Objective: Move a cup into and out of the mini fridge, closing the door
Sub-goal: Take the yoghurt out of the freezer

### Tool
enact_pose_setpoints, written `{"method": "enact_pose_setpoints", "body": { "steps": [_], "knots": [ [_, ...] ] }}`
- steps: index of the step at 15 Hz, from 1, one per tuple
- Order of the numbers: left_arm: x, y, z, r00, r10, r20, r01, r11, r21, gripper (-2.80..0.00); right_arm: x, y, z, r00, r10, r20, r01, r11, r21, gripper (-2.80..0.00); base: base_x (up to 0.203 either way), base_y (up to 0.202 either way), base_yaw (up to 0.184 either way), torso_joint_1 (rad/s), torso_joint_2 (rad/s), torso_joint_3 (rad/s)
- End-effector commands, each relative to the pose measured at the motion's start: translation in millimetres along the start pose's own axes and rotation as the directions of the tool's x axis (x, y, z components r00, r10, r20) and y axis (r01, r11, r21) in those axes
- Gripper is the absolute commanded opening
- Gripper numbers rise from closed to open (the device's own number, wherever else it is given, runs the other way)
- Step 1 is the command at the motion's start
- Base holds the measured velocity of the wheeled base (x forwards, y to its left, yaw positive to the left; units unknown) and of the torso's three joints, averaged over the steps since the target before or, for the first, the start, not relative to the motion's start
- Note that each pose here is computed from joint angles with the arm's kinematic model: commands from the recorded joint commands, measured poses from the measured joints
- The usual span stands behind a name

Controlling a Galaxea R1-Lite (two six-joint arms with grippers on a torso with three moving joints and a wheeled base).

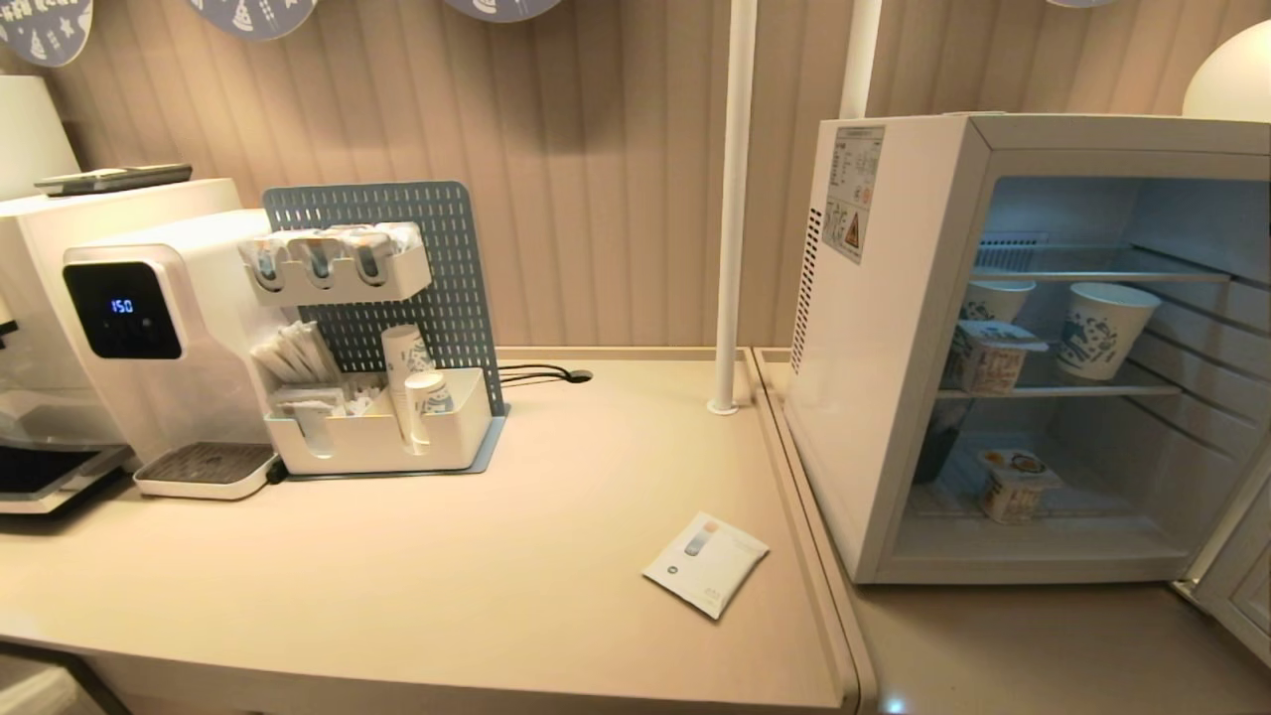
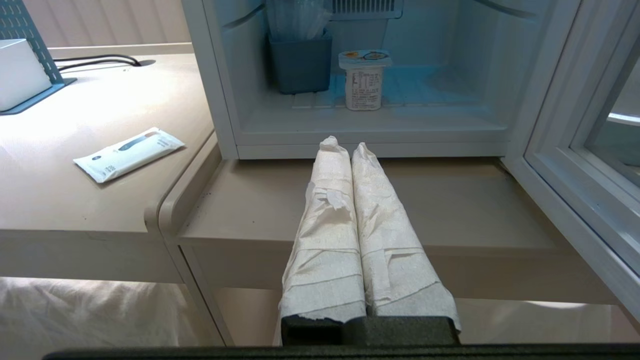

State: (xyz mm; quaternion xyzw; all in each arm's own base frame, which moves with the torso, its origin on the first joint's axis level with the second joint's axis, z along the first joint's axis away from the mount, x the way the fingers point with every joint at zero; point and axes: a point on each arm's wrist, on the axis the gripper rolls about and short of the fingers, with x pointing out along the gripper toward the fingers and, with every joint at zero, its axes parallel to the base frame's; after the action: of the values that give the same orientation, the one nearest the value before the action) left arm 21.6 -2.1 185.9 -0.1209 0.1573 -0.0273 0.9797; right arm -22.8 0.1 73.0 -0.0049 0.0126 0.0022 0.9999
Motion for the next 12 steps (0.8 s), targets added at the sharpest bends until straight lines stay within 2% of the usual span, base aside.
{"method": "enact_pose_setpoints", "body": {
  "steps": [1, 3, 5, 6, 7, 9, 11, 12],
  "knots": [
    [2.2, 1.7, -7.7, 1.0, -0.008, -0.019, 0.008, 1.0, 0.004, -2.8, -0.1, 0.0, 0.3, 1.0, 0.0, -0.001, 0.0, 1.0, -0.002, -2.8, 0.0, 0.0, 0.0, 0.0, 0.0, 0.0],
    [-28.2, 2.3, -22.1, 0.989, -0.063, 0.137, 0.057, 0.997, 0.049, -2.8, 0.0, 0.0, -0.1, 1.0, 0.0, -0.002, 0.0, 1.0, -0.001, -2.8, 0.0, 0.0, 0.0, 0.0, 0.0, 0.0],
    [-50.3, 5.5, -44.1, 0.957, -0.106, 0.269, 0.076, 0.99, 0.117, -2.8, 0.0, 0.0, 0.2, 1.0, 0.0, -0.001, 0.0, 1.0, -0.002, -2.8, 0.0, 0.0, 0.0, 0.0, 0.0, 0.0],
    [-56.2, 7.9, -57.8, 0.938, -0.13, 0.322, 0.075, 0.981, 0.176, -2.8, 0.0, 0.0, -0.1, 1.0, 0.0, -0.002, 0.0, 1.0, -0.001, -2.8, 0.0, 0.0, 0.0, 0.0, 0.0, 0.0],
    [-54.2, 10.9, -70.1, 0.923, -0.143, 0.357, 0.06, 0.97, 0.234, -2.8, -0.1, 0.0, 0.3, 1.0, 0.0, -0.001, 0.0, 1.0, -0.001, -2.8, 0.0, 0.0, 0.0, 0.0, 0.0, 0.0],
    [-26.1, 19.4, -96.2, 0.928, -0.141, 0.346, 0.04, 0.959, 0.282, -2.8, 0.0, 0.0, 0.1, 1.0, 0.0, -0.001, 0.0, 1.0, -0.001, -2.8, 0.0, 0.0, 0.0, 0.0, 0.0, 0.0],
    [-9.6, 24.9, -113.4, 0.939, -0.132, 0.318, 0.057, 0.97, 0.235, -2.8, -0.7, 0.1, 1.5, 1.0, 0.003, 0.006, -0.003, 1.0, -0.018, -2.8, 0.0, 0.0, 0.0, 0.0, 0.0, 0.0],
    [-10.8, 24.1, -110.6, 0.931, -0.138, 0.339, 0.084, 0.982, 0.169, -2.8, -1.2, 0.2, 3.5, 1.0, 0.01, 0.003, -0.01, 0.998, -0.068, -2.8, 0.0, 0.0, 0.0, 0.0, 0.0, 0.0]
  ]
}}
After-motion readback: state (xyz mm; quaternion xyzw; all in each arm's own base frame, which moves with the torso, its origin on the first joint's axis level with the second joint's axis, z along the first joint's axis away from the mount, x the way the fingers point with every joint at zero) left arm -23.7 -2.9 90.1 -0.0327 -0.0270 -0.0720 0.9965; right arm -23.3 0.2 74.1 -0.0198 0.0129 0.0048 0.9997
